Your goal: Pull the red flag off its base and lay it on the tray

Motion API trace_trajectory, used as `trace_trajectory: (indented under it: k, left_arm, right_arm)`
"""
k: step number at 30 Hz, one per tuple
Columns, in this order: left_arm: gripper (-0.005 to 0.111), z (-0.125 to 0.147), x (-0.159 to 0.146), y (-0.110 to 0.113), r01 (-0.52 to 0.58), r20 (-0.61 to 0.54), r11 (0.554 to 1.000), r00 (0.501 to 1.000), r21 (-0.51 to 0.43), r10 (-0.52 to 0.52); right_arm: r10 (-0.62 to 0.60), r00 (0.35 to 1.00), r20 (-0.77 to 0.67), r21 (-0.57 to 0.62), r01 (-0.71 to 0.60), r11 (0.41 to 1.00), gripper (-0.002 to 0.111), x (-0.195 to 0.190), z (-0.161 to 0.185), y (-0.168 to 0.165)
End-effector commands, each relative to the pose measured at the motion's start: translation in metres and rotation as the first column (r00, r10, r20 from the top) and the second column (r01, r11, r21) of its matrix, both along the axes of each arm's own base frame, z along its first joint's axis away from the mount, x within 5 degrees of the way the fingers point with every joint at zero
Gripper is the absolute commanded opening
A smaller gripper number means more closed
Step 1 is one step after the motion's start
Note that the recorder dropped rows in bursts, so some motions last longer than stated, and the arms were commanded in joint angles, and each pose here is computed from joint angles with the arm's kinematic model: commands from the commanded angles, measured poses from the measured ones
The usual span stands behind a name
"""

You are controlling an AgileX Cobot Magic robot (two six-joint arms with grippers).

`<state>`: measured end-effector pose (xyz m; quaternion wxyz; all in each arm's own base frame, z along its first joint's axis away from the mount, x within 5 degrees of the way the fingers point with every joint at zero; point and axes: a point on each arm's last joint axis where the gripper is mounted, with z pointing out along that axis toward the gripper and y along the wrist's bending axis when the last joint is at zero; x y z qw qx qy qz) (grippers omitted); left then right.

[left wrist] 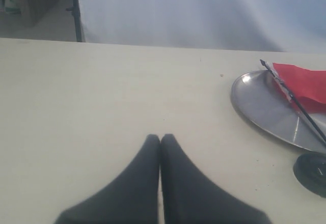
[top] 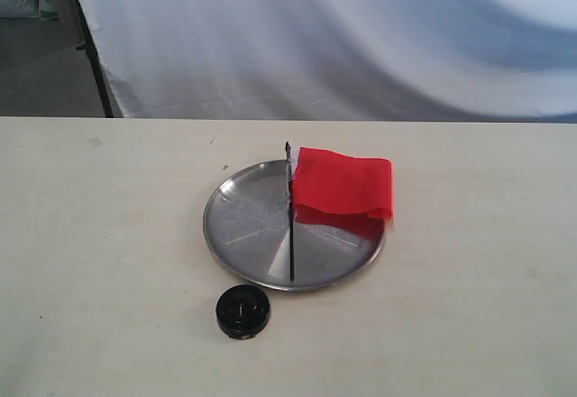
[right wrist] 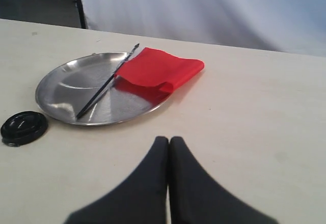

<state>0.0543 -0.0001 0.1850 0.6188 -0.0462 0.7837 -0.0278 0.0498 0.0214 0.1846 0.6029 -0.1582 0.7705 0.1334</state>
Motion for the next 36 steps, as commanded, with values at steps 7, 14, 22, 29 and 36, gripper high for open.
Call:
trace_trajectory:
  k: [7,14,22,29,36]
  left_arm:
    - [0.0,-0.0007,-0.0002,-0.0001,-0.002,0.002,1.0,1.0,-0.011,0.002]
    - [0.0,-0.0007,-0.0002,-0.0001,-0.002,0.002,1.0,1.0,-0.011,0.002]
    - [0.0,-0.0007,-0.0002,-0.0001,-0.002,0.002,1.0,1.0,-0.011,0.002]
    - [0.0,-0.0007,-0.0002,-0.0001,-0.002,0.002,1.0,1.0,-0.011,0.002]
    - [0.0,-0.0007,-0.0002,-0.0001,-0.002,0.002,1.0,1.0,-0.011,0.002]
  right_arm:
    - [-0.052,0.999,0.014,-0.03,0.052,0.998,0.0,0.0009,-0.0009,-0.0032]
    - [-0.044,0.999,0.026,-0.057,0.046,0.997,0.0,0.0009,-0.0009,-0.0032]
    - [-0.044,0.999,0.026,-0.057,0.046,0.997,0.0,0.0009,-0.0009,-0.0032]
    - [-0.074,0.997,0.009,-0.02,0.074,0.997,0.0,0.0011,-0.0009,-0.0038]
    - [-0.143,0.99,0.009,-0.011,0.143,0.99,0.0,0.0022,-0.0006,-0.0072]
